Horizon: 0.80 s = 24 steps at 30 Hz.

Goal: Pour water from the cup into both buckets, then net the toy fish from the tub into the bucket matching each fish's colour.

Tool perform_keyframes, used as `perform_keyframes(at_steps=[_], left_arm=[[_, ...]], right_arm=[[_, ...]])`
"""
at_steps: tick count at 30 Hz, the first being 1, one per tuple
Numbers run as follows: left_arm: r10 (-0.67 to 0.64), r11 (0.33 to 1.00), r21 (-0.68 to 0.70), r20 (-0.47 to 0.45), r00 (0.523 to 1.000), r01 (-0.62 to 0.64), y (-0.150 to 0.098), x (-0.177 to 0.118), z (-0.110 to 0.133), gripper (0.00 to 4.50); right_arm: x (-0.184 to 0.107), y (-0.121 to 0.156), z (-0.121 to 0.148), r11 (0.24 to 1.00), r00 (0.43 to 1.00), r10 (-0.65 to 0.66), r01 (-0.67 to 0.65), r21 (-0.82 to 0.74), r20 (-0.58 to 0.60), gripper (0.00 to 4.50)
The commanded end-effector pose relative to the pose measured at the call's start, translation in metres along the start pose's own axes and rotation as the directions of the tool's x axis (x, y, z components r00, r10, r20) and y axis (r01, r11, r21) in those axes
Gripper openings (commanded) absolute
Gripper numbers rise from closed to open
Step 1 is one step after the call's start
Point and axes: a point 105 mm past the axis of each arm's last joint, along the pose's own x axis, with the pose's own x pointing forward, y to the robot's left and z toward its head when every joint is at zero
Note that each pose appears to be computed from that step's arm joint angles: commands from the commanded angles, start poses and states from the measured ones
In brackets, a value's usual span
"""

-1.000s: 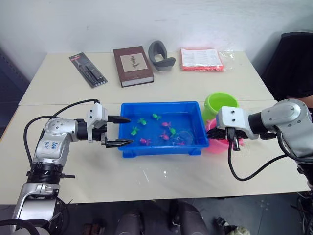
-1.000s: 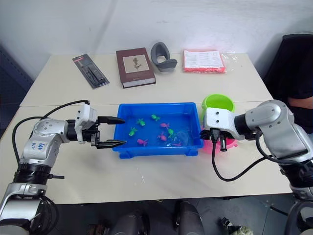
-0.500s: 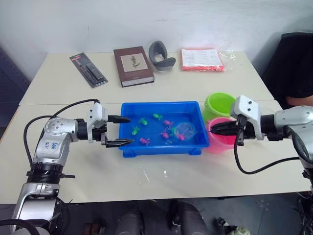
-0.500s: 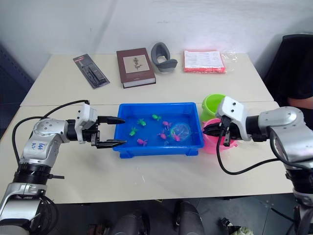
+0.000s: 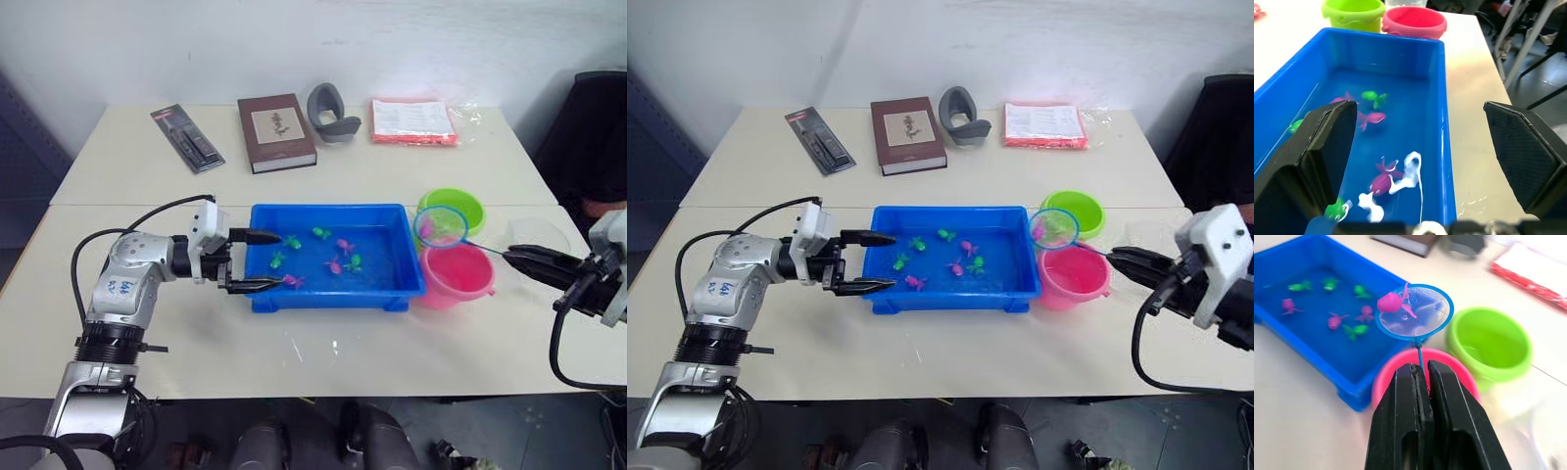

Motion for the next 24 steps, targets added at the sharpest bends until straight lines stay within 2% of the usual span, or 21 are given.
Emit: perform_keyframes(at_steps=[1,8,12,15,17,19,21,24], left_arm=[[-0.026,0.999,0.026,0.035,0.999,0.025,0.0,0.01,0.01,4.46],[-0.053,0.998,0.024,0.047,0.997,0.052,0.0,0.018,0.01,4.46],[-0.061,0.998,0.031,0.061,0.996,0.059,-0.001,0.022,0.011,4.46],[-0.063,0.998,0.028,0.071,0.995,0.062,-0.003,0.025,0.01,4.46],[-0.063,0.998,0.023,0.073,0.995,0.062,-0.005,0.026,0.008,4.46],[-0.06,0.998,0.021,0.073,0.996,0.058,-0.006,0.027,0.006,4.46],[-0.058,0.998,0.022,0.078,0.995,0.057,-0.006,0.028,0.005,4.46],[-0.051,0.998,0.029,0.088,0.995,0.049,-0.005,0.03,0.006,4.46]], right_arm=[[-0.016,-0.001,0.005,0.991,0.992,-0.12,0.122,-0.053,0.038,0.0],[-0.024,0.001,-0.015,0.967,0.973,-0.233,0.231,-0.111,0.0,0.0],[-0.026,-0.004,-0.019,0.883,0.952,-0.306,0.288,-0.371,0.01,0.0],[-0.024,0.004,-0.027,0.787,0.959,-0.284,0.238,-0.57,0.008,0.0],[-0.023,0.008,-0.027,0.687,0.954,-0.296,0.251,-0.681,0.054,0.0],[-0.023,0.007,-0.03,0.53,0.944,-0.323,0.236,-0.815,0.064,0.0],[-0.024,0.005,-0.035,0.441,0.931,-0.354,0.251,-0.862,0.089,0.0],[-0.025,0.008,-0.046,0.391,0.931,-0.352,0.237,-0.89,0.093,0.0]])
